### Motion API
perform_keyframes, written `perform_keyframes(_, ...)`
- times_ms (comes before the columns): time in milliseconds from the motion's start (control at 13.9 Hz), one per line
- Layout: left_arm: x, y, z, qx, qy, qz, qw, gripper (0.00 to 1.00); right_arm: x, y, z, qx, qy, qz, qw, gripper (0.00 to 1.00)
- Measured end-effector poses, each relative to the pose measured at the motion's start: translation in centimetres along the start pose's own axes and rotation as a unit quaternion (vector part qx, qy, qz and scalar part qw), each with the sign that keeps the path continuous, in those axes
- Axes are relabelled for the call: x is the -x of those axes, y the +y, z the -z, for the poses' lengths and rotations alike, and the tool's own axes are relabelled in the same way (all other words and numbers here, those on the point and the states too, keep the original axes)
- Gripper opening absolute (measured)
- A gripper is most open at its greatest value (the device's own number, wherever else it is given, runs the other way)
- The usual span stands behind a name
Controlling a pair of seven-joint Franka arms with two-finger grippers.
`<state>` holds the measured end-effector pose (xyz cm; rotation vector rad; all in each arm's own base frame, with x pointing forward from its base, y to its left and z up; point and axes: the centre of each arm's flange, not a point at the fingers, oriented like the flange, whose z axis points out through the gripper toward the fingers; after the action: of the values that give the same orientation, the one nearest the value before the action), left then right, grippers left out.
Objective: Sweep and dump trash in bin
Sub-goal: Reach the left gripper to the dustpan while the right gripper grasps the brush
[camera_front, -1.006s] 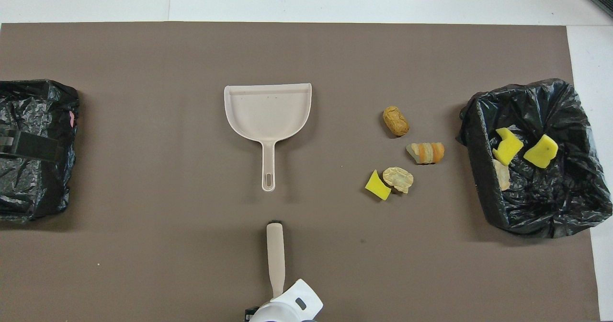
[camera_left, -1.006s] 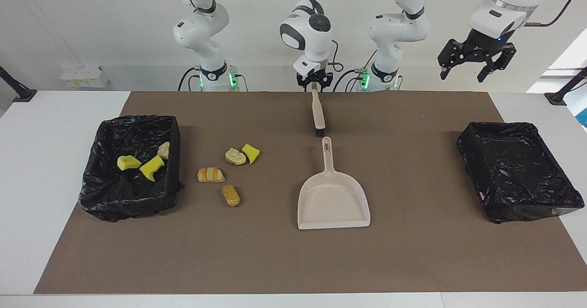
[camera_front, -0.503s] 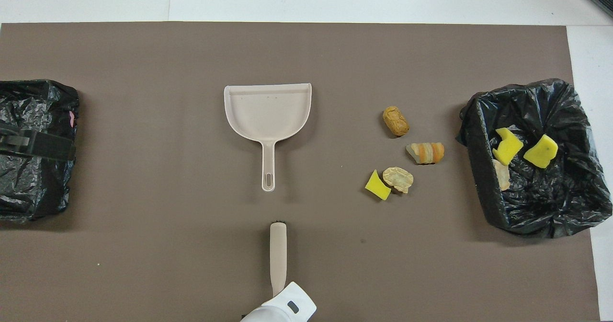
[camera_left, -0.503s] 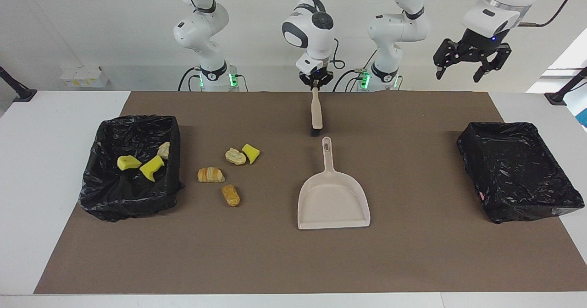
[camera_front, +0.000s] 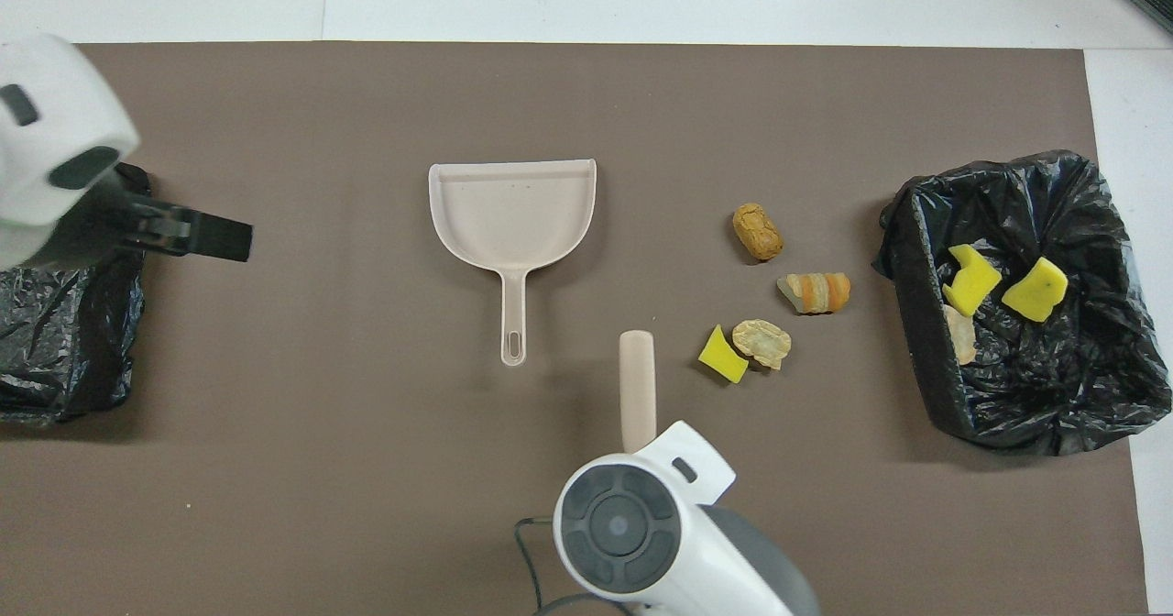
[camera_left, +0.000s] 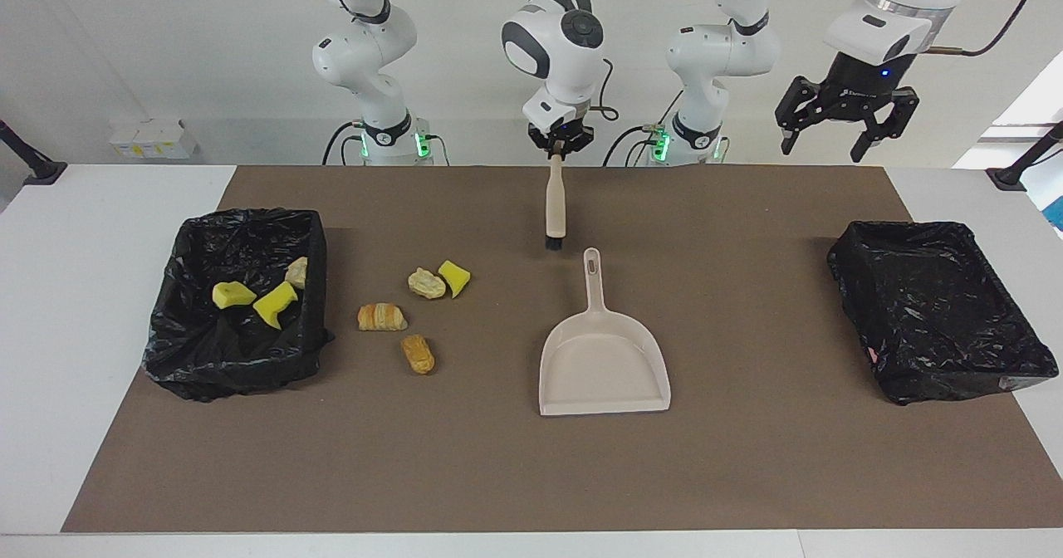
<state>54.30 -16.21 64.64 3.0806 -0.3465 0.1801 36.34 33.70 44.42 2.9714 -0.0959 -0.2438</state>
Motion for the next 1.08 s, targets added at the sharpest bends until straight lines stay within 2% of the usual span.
perform_keyframes(144, -1.4, 5.3, -4.9, 0.009, 0.007, 0.023, 1.0, 1.0, -3.7, 4.1, -0.2, 0.019, 0.005, -0.016, 1.0, 0.26)
perform_keyframes(359, -2.2, 10.6, -13.2, 0.017, 0.002, 0.057, 0.998, 1.0, -9.8, 11.3, -2.5, 0.042, -0.008, -0.044, 0.998, 0.26)
perform_keyframes(647, -2.7, 15.3, -24.3, 0.024, -0.009, 0.089, 0.996, 1.0, -14.6, 19.2, -4.9, 0.075, 0.0, 0.006, 0.997, 0.26)
perform_keyframes(791, -1.7, 16.0, -27.1, 0.02, -0.021, 0.085, 0.996, 1.0, -15.9, 22.4, -5.9, 0.076, 0.002, 0.043, 0.996, 0.26)
perform_keyframes(1078, -0.8, 16.2, -28.2, 0.018, -0.028, 0.081, 0.996, 1.0, -15.8, 23.4, -8.4, 0.07, -0.002, 0.112, 0.991, 0.26)
